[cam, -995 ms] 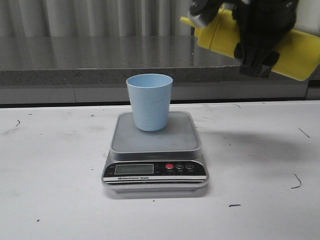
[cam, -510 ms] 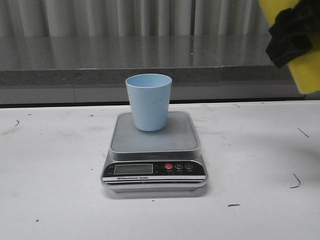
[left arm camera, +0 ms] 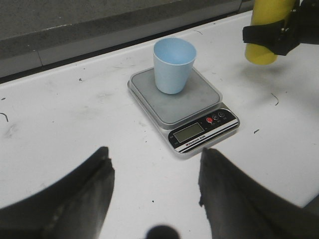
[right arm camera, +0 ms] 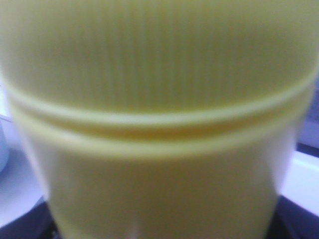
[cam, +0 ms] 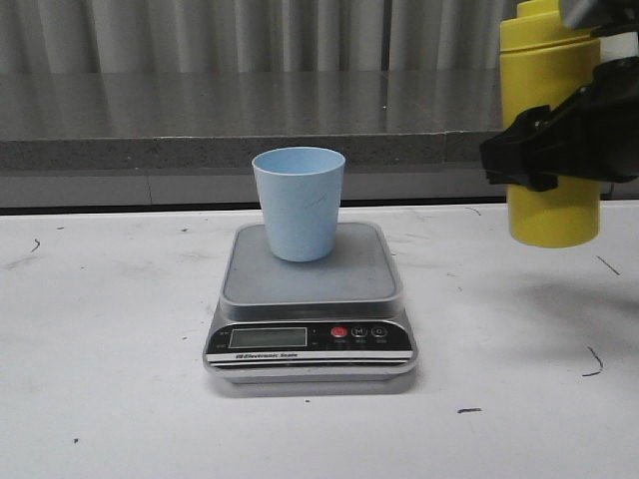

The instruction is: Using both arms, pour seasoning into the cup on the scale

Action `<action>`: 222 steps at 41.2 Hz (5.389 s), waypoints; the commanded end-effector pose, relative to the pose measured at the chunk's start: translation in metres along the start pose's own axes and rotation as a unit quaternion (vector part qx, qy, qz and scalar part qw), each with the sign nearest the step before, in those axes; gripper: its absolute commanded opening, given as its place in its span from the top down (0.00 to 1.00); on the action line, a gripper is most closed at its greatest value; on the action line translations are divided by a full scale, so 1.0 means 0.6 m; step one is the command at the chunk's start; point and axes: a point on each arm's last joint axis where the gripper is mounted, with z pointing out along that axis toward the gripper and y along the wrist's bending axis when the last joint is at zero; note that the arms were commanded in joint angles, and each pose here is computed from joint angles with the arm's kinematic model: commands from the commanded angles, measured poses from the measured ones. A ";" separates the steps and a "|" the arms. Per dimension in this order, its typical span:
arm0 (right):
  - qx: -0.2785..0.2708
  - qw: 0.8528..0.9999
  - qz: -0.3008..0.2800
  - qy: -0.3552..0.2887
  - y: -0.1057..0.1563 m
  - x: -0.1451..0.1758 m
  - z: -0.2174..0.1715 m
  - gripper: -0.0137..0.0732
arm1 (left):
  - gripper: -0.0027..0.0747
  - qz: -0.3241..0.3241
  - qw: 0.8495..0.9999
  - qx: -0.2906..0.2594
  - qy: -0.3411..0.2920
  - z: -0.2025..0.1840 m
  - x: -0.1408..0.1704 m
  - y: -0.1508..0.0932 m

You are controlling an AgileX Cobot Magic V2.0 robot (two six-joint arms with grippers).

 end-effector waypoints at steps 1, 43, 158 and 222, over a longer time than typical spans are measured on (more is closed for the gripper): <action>-0.005 0.992 0.004 -0.125 -0.003 -0.037 0.007 0.48 | 0.47 -0.005 0.999 0.005 -0.046 -0.007 -0.021 -0.002; 0.008 0.994 0.028 -0.102 -0.018 0.035 0.100 0.16 | 0.47 -0.005 0.999 0.005 -0.046 -0.007 -0.021 -0.002; 0.024 0.989 0.041 0.137 0.041 -0.181 -0.411 0.16 | 0.47 -0.005 0.999 0.005 -0.046 -0.007 -0.021 -0.002; 0.024 0.989 0.041 0.142 0.041 -0.179 -0.412 0.98 | 0.99 -0.016 0.998 0.026 -0.047 -0.006 -0.022 -0.008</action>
